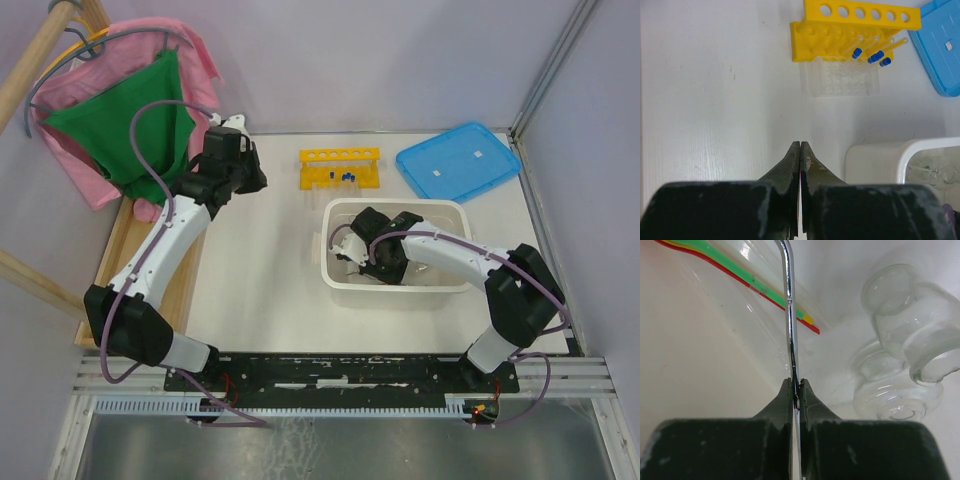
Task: Organize the chemistry lab equipment
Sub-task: Place the chemistry item in the storage box.
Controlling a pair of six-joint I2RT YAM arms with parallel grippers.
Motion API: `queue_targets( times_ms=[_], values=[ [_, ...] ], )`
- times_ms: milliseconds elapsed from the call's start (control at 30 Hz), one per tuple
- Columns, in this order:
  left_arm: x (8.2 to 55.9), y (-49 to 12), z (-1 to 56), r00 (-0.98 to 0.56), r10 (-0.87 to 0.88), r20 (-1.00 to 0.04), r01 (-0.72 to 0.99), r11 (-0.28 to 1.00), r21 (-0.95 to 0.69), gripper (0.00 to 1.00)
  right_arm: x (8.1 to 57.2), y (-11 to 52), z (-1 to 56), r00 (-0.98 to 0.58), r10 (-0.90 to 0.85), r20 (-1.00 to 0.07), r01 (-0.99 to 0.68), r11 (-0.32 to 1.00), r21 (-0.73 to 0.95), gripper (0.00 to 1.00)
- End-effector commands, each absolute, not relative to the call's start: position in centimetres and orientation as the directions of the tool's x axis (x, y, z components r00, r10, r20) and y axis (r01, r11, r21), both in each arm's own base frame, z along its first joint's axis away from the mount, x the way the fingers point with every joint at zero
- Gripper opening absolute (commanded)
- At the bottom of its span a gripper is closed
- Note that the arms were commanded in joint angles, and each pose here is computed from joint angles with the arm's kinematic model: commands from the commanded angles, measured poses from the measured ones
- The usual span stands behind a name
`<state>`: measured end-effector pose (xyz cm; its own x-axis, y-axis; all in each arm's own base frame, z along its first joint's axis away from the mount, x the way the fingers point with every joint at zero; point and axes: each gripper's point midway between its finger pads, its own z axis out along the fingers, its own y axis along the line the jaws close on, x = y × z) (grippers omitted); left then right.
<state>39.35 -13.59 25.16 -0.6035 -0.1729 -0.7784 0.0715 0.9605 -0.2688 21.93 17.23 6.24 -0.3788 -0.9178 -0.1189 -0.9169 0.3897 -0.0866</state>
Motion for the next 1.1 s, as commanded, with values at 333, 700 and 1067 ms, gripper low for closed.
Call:
queue_targets(
  times_ms=[333, 700, 1067],
  values=[
    [40.5, -14.2, 25.6, -0.589, -0.192, -0.785, 0.113, 0.942, -0.315, 0.03, 22.2, 16.8, 6.1, -0.383, -0.915, -0.124, -0.912, 0.397, -0.107, 0.01],
    [40.6, -14.3, 25.5, -0.592, -0.186, -0.784, 0.134, 0.937, -0.323, 0.03, 21.7, 16.4, 4.8, -0.392, -0.916, -0.089, -0.912, 0.399, -0.09, 0.04],
    [40.2, -15.4, 24.2, -0.624, -0.181, -0.76, 0.172, 0.917, -0.36, 0.03, 21.5, 16.1, 4.1, -0.402, -0.914, -0.056, -0.911, 0.406, -0.08, 0.14]
  ],
)
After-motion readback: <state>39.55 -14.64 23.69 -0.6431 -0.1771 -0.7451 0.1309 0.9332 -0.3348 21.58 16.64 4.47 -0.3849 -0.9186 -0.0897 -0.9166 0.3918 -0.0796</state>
